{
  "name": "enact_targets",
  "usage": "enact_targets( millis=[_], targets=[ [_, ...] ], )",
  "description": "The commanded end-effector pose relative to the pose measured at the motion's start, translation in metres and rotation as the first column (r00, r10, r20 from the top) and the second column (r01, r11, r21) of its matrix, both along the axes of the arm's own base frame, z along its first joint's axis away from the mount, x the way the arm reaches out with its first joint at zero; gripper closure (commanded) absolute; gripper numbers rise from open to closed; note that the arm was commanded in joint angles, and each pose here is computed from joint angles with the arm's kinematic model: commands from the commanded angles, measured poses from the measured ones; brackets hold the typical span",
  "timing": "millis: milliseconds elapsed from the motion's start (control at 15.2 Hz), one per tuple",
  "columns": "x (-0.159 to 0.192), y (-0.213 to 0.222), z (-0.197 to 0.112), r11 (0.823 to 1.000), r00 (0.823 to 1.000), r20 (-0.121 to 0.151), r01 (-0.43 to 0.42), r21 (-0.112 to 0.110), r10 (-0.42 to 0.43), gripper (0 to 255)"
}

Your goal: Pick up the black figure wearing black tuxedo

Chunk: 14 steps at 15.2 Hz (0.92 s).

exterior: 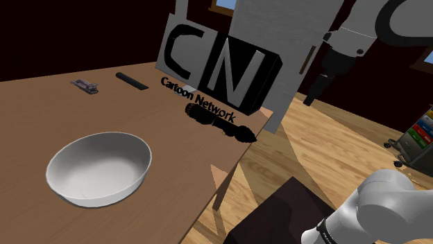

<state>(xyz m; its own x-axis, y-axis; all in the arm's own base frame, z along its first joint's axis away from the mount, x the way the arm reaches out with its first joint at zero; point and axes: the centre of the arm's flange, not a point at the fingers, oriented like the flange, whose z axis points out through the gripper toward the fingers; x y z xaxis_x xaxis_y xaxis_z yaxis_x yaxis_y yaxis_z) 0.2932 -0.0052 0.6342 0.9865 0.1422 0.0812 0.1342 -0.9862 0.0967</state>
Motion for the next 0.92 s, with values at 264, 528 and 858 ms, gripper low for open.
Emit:
enact_targets(
  millis=[264,528,858],
  targets=[
    [0.037,0.031,-0.02,1.0,1.0,-0.015,0.012,0.025,-0.012,0],
    [0.073,0.061,-0.04,0.998,0.999,-0.029,0.024,0.05,-0.023,0],
    [0.12,0.1,-0.065,0.996,0.998,-0.048,0.04,0.081,-0.036,0]
  ],
)
